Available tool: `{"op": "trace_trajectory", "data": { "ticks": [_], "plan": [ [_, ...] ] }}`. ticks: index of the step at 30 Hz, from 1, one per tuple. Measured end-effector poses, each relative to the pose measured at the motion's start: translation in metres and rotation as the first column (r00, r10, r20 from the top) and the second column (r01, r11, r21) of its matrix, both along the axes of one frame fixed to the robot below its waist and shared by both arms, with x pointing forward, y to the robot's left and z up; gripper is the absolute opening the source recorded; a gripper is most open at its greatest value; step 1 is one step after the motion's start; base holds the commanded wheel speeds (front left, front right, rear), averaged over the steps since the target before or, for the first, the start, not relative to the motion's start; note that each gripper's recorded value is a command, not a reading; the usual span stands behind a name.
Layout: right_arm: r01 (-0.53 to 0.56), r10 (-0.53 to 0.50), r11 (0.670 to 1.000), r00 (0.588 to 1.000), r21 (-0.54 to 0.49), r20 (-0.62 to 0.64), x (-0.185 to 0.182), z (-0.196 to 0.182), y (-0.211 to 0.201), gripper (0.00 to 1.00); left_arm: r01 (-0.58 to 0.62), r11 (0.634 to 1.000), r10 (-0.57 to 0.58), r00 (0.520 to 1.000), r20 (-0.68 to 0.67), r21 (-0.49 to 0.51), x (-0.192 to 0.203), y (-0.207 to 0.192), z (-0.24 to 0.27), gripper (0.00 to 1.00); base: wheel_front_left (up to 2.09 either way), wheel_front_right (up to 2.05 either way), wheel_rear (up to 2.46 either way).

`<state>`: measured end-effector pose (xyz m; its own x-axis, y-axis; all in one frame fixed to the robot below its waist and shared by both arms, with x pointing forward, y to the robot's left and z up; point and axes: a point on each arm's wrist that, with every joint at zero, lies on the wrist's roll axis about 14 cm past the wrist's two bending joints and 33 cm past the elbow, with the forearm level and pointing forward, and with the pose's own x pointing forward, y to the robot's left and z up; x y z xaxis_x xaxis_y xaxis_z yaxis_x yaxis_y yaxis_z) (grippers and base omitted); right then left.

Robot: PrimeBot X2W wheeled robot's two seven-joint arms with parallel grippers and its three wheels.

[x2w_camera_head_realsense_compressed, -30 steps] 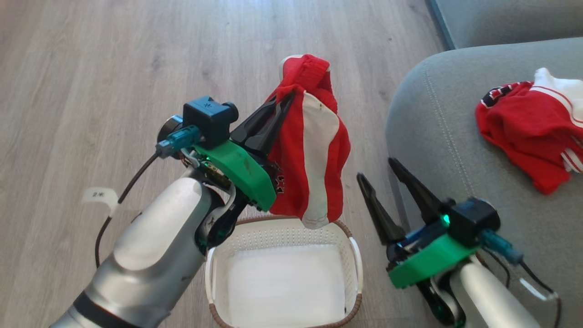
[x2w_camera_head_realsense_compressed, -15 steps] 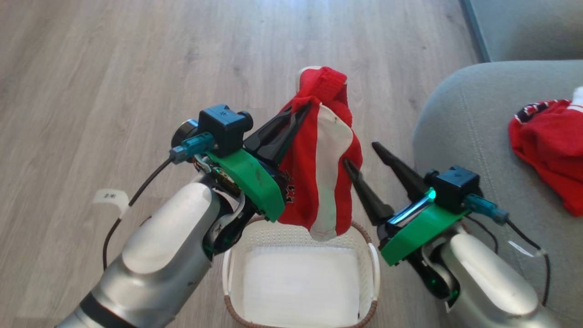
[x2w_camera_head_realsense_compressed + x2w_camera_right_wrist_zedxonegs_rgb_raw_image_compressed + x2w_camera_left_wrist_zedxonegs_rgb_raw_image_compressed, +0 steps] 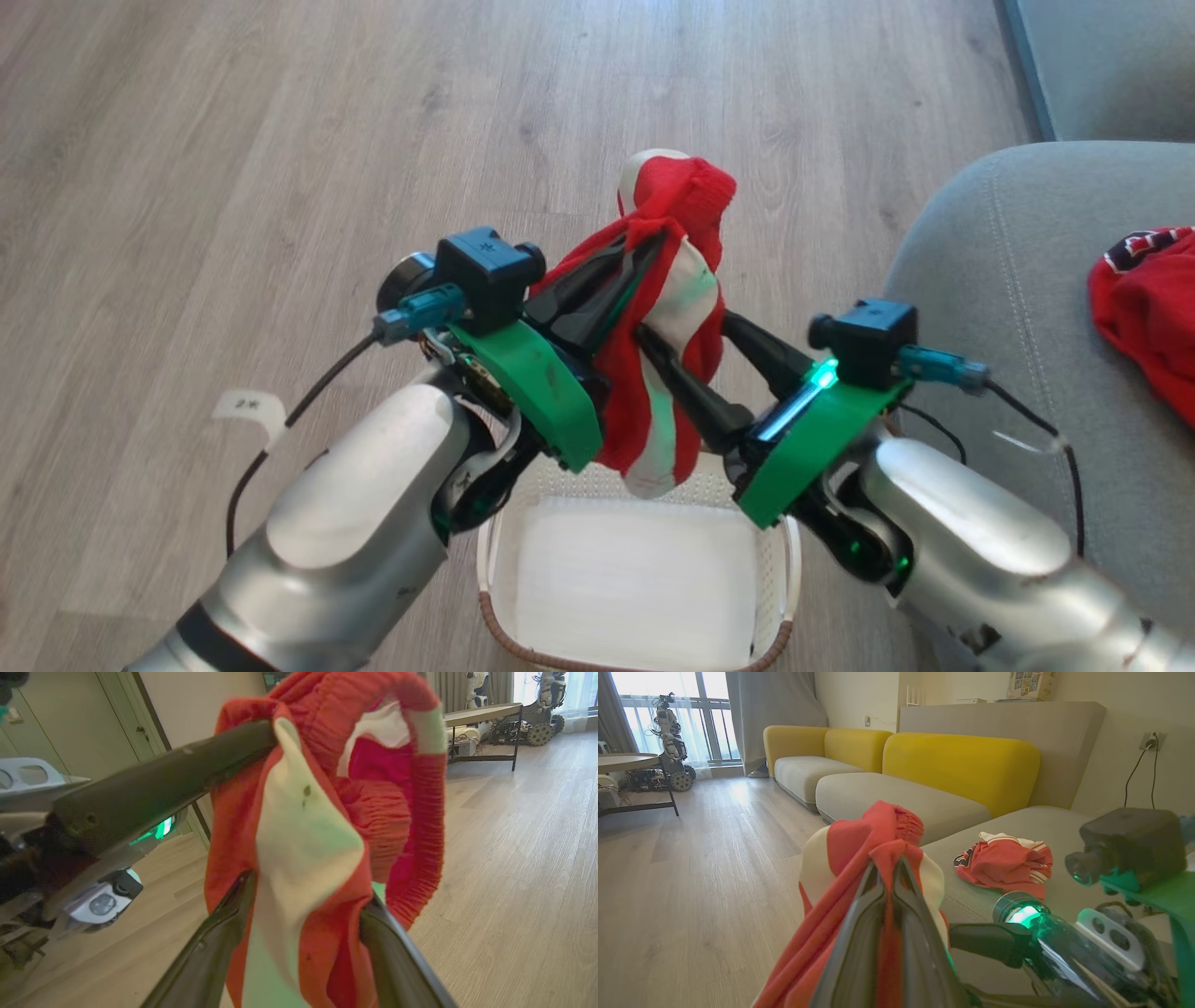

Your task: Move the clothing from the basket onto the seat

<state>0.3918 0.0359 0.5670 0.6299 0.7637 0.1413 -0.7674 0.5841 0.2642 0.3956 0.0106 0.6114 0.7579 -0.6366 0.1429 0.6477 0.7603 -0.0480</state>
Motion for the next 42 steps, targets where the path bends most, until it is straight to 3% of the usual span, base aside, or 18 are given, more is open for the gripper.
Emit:
{"op": "trace_trajectory", "data": {
  "ticks": [3, 4, 6, 7, 17, 24, 25, 26, 27, 37, 42],
  "plan": [
    [-0.026, 0.026, 0.999, 1.000, -0.035, 0.002, 0.001, -0.004, 0.007, 1.00, 0.008, 1.000, -0.008, 1.000, -0.003, 0.004, -0.002, -0.002, -0.002, 0.00, 0.00, 0.00, 0.00],
    [-0.032, 0.032, 0.998, 0.999, -0.049, 0.003, 0.002, -0.006, 0.009, 0.95, 0.010, 1.000, -0.010, 1.000, -0.007, 0.008, -0.003, -0.002, -0.003, 0.00, 0.00, 0.00, 0.00],
    [-0.034, 0.035, 0.997, 0.999, -0.069, 0.002, 0.004, -0.009, 0.010, 0.23, 0.014, 1.000, -0.013, 1.000, -0.009, 0.010, -0.004, -0.002, -0.003, 0.00, 0.00, 0.00, 0.00],
    [-0.034, 0.035, 0.997, 0.999, -0.069, 0.002, 0.004, -0.009, 0.010, 0.00, 0.014, 1.000, -0.013, 1.000, -0.009, 0.010, -0.004, -0.002, -0.003, 0.00, 0.00, 0.00, 0.00],
    [-0.026, 0.026, 0.996, 1.000, -0.082, -0.003, 0.006, -0.011, 0.009, 0.00, 0.015, 1.000, -0.015, 1.000, -0.010, 0.005, -0.004, -0.002, -0.002, 0.00, 0.00, 0.00, 0.00],
    [0.053, -0.050, 0.997, 0.997, -0.048, 0.061, 0.022, 0.011, -0.010, 0.00, 0.010, 1.000, -0.010, 1.000, -0.010, 0.010, -0.002, -0.004, -0.003, 0.00, 0.00, 0.00, 0.00],
    [0.067, -0.064, 0.997, 0.995, -0.043, 0.071, 0.023, 0.014, -0.014, 0.00, 0.012, 1.000, -0.012, 1.000, -0.010, 0.010, -0.002, -0.004, -0.003, 0.21, 0.00, 0.00, 0.00],
    [0.080, -0.077, 0.996, 0.994, -0.040, 0.078, 0.024, 0.015, -0.018, 0.00, 0.015, 1.000, -0.015, 1.000, -0.013, 0.008, -0.002, -0.005, -0.003, 0.49, 0.00, 0.00, 0.00],
    [0.094, -0.091, 0.995, 0.993, -0.037, 0.080, 0.025, 0.015, -0.022, 0.00, 0.018, 1.000, -0.018, 1.000, -0.018, 0.001, -0.002, -0.006, -0.003, 1.00, 0.00, 0.00, 0.00],
    [0.237, -0.234, 0.971, 0.967, -0.021, 0.103, 0.024, 0.014, -0.071, 0.00, 0.058, 0.998, -0.058, 0.998, -0.028, -0.008, -0.006, -0.024, -0.007, 1.00, 0.00, 0.00, 0.00],
    [0.341, -0.337, 0.940, 0.932, -0.011, 0.131, 0.026, 0.021, -0.112, 0.00, 0.095, 0.995, -0.096, 0.995, -0.035, -0.014, -0.009, -0.037, -0.011, 1.00, 0.00, 0.00, 0.00]
  ]
}}
